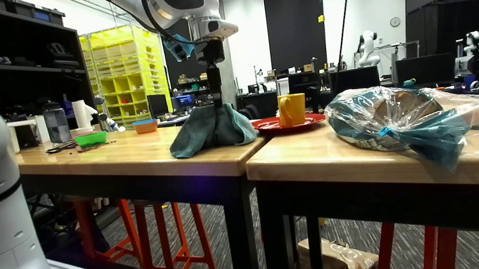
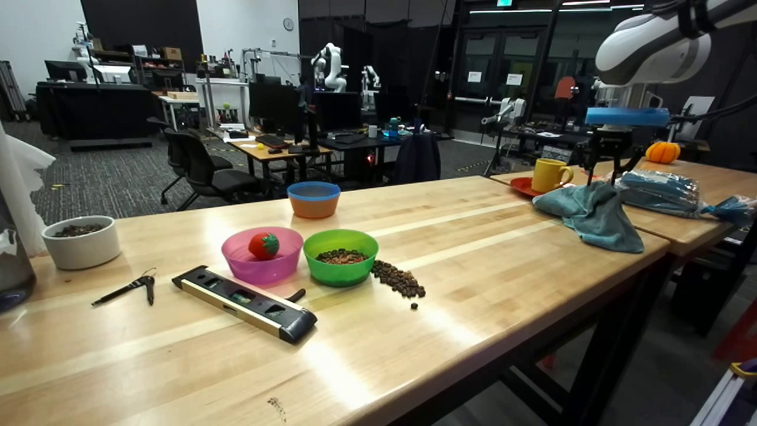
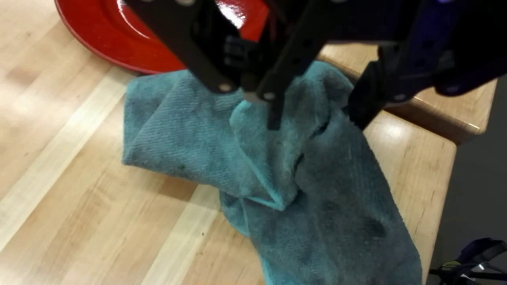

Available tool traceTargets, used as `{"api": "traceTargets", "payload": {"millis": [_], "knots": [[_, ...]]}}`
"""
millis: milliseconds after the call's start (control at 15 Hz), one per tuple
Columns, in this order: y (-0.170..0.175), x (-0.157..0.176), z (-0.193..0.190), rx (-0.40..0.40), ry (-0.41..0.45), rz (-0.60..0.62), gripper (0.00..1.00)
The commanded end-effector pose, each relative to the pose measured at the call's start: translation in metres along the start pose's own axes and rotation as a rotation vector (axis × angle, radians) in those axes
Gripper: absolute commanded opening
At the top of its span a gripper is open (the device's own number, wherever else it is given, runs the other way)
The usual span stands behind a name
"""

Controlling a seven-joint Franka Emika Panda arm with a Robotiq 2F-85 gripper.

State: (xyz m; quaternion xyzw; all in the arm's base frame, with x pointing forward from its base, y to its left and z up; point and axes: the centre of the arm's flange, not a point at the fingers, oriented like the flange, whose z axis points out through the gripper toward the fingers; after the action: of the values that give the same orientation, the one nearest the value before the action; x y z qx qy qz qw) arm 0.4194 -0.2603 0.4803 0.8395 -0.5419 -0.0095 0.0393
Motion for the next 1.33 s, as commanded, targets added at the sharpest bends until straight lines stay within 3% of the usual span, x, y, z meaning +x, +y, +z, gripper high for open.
{"api": "traceTargets", "payload": {"millis": [0, 133, 333, 733, 1267], "knots": [[0.013, -0.013, -0.011, 0.052, 0.018, 0.019, 0.77], [0.014, -0.019, -0.019, 0.062, 0.033, 0.006, 0.91], [0.014, -0.031, -0.033, 0.075, 0.048, -0.022, 0.99], [-0.009, -0.073, -0.05, 0.091, 0.083, -0.145, 1.0], [-0.067, -0.146, -0.065, 0.077, 0.149, -0.487, 1.0]]}}
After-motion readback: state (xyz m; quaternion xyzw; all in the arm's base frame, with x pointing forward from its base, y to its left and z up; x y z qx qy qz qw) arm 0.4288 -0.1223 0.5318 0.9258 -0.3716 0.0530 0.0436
